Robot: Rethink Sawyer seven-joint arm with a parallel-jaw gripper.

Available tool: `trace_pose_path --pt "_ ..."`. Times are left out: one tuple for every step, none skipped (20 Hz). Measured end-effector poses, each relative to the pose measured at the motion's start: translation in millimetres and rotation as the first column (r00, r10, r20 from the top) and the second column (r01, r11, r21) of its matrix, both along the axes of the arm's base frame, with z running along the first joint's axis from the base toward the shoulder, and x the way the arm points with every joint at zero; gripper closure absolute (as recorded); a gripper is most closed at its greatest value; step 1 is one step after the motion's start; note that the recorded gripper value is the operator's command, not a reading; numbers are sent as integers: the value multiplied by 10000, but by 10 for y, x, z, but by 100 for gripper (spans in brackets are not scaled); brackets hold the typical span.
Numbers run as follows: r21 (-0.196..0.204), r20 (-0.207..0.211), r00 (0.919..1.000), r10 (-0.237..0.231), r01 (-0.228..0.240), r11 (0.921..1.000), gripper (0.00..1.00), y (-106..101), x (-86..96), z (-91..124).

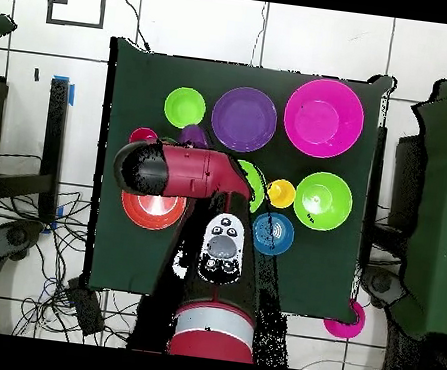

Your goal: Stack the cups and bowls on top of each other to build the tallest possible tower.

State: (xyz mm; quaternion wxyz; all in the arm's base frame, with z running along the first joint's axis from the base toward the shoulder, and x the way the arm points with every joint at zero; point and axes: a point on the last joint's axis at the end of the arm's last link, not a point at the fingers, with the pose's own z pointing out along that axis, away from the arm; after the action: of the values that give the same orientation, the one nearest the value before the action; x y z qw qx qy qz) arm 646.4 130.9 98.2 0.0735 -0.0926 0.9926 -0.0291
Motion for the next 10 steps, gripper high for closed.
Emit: trace_pose_path --pt "-16 -43 10000 11 -11 10000 100 7 -7 16" --pt "-27 -75 10000 19 -19 10000 100 12 -13 27" --pt "-40 -111 9999 29 -30 10000 100 19 -19 40" --pt "-54 -154 9999 42 -42 10000 100 27 -27 52" --pt "-60 -167 9998 54 -55 10000 100 34 -31 53" --pt "-62 -173 9998 63 -64 10000 100 39 -34 50" --pt "-62 -180 9998 69 -70 10000 100 43 -36 46" --pt "-61 -204 9998 79 -81 9999 100 50 -43 33" --pt "-61 -209 9997 81 -83 9999 100 51 -44 30" --pt "-67 -215 9997 81 -83 9999 0 51 -46 26"
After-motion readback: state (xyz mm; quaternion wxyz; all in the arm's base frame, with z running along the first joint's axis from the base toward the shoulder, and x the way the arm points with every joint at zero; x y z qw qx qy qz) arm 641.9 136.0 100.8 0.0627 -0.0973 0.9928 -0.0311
